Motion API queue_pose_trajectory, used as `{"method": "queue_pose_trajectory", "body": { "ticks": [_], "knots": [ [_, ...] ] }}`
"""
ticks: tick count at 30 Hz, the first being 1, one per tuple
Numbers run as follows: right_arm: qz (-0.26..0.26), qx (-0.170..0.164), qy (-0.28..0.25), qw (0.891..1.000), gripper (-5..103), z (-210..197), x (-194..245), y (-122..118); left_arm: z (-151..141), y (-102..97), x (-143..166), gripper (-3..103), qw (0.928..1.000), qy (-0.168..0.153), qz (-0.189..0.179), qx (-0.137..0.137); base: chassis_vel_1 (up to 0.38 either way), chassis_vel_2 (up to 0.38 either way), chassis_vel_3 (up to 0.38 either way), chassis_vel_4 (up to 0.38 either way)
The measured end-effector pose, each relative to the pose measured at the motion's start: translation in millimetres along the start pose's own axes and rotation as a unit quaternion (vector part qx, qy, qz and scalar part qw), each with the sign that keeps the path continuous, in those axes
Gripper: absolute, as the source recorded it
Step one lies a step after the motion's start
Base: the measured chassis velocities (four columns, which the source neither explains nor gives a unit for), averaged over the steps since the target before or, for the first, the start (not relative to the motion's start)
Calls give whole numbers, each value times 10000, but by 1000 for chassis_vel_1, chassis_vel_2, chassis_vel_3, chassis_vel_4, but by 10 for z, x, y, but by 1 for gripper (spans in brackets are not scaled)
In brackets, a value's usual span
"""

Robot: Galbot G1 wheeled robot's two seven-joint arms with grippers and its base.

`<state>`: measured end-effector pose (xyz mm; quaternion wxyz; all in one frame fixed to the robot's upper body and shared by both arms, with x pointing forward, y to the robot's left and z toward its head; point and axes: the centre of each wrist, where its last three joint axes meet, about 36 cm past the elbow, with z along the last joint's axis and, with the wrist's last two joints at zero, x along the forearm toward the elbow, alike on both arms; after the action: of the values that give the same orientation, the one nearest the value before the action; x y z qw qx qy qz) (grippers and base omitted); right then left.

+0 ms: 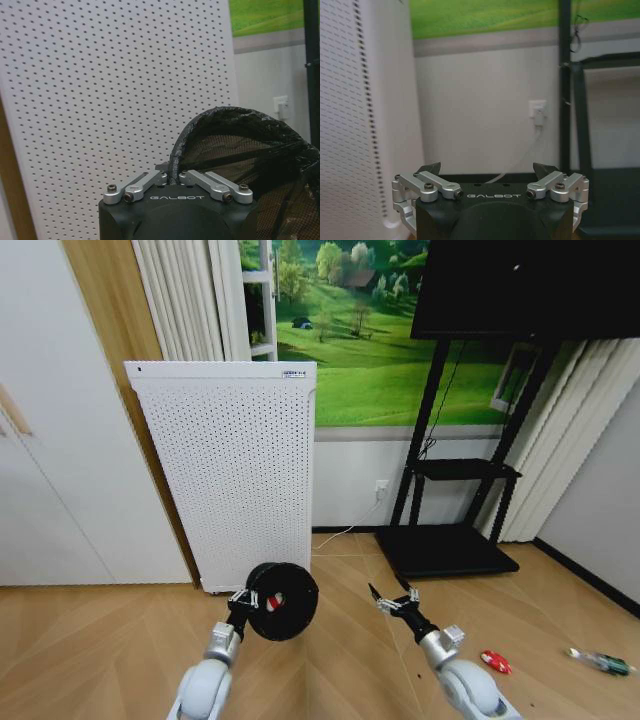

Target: Pick up the trash bin and place the garbage on the floor into it.

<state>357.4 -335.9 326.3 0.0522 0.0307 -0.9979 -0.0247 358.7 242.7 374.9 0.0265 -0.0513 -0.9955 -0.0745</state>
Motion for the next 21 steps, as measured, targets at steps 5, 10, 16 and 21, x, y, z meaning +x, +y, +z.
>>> {"method": "queue_pose_trajectory", "body": {
  "ticks": [5,10,16,21],
  "knots": [
    [597,48,195,9980,100,82,68,-76,-77,70,87,5,9998,-69,-182,38,0,0,0,0],
    [1201,-117,116,9926,100,-16,161,-119,-124,226,224,5,9991,-76,-427,-13,0,0,0,0],
    [1347,-126,-72,9908,100,-149,311,-186,-166,357,329,5,9979,-105,-637,5,0,0,0,0],
    [1271,-108,-180,9917,100,-194,392,-220,-201,397,356,5,9973,-149,-717,29,0,0,0,0]
  ]
}}
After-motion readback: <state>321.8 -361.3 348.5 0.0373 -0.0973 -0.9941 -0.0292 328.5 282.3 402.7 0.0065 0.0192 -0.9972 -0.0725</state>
